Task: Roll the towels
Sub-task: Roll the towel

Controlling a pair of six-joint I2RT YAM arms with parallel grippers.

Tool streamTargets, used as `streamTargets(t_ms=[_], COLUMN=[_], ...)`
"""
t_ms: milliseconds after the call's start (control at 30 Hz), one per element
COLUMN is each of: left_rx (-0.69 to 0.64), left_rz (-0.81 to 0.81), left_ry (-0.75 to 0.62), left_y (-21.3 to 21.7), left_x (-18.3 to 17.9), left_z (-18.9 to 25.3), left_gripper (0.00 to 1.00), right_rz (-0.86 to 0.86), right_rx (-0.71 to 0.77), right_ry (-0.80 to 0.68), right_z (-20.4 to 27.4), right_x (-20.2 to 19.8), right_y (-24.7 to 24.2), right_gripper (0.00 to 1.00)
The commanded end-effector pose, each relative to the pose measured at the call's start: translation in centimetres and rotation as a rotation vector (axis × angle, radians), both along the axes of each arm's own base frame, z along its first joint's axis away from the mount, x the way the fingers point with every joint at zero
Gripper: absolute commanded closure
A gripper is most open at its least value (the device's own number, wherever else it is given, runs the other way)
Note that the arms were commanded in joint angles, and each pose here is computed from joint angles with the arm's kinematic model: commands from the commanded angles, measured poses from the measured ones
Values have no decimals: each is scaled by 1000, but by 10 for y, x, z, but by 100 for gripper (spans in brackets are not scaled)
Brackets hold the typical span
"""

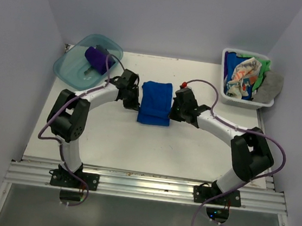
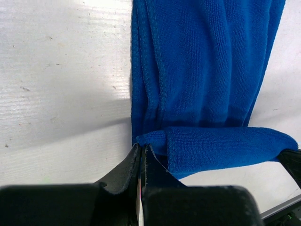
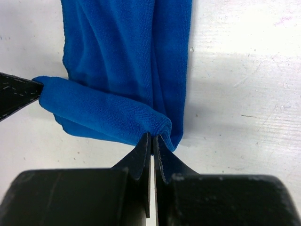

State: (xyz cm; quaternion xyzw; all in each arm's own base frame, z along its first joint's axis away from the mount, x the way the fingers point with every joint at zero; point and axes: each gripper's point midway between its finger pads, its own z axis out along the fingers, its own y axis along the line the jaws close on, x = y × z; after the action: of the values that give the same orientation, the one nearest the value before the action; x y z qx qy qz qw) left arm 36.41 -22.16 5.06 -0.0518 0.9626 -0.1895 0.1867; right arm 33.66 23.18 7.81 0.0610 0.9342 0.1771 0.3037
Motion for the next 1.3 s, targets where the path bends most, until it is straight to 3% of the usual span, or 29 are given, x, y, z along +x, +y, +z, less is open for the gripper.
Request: streamTargets(t_ms=[0, 200, 300, 333, 433, 467, 567, 667, 767, 800, 833, 967, 1100, 1267], left_rx=[-5, 11, 30, 34, 58, 73, 76, 58, 37, 24, 7, -66, -67, -58], left_rz=[-23, -28, -24, -21, 0, 13, 34, 39, 25, 5, -6, -65, -79, -94], left_ry=[-40, -25, -34, -43, -88, -106, -154, -182, -189, -189, -184, -145, -130, -112], left_y=[-3, -4, -2, -1, 6, 10, 15, 14, 5, -3, -9, -31, -36, -43], left_x=[14, 21, 24, 25, 29, 31, 33, 30, 24, 19, 17, 8, 12, 24], left_z=[11, -1, 2, 8, 24, 30, 51, 65, 69, 69, 66, 54, 40, 21], left_gripper=[100, 100, 86, 75, 60, 59, 52, 51, 53, 58, 63, 81, 91, 94], right_rz=[-39, -52, -50, -50, -63, -73, -86, -93, -68, -53, -39, 22, 46, 78], right_rx=[-29, -80, -78, -75, -63, -68, -65, -41, -39, -39, -39, -37, -49, -76], right_ry=[-11, -2, -2, -7, -55, -64, -108, -147, -158, -160, -155, -120, -102, -80], right_z=[1, -15, -13, -11, 8, 11, 30, 46, 51, 51, 49, 37, 29, 16], right_x=[10, 25, 29, 29, 30, 30, 27, 24, 21, 20, 20, 20, 26, 38], right_y=[-5, -4, -3, -2, -6, -9, -16, -18, -12, -7, -3, 15, 21, 31], right_gripper=[100, 100, 100, 87, 65, 56, 43, 40, 44, 49, 62, 85, 91, 92])
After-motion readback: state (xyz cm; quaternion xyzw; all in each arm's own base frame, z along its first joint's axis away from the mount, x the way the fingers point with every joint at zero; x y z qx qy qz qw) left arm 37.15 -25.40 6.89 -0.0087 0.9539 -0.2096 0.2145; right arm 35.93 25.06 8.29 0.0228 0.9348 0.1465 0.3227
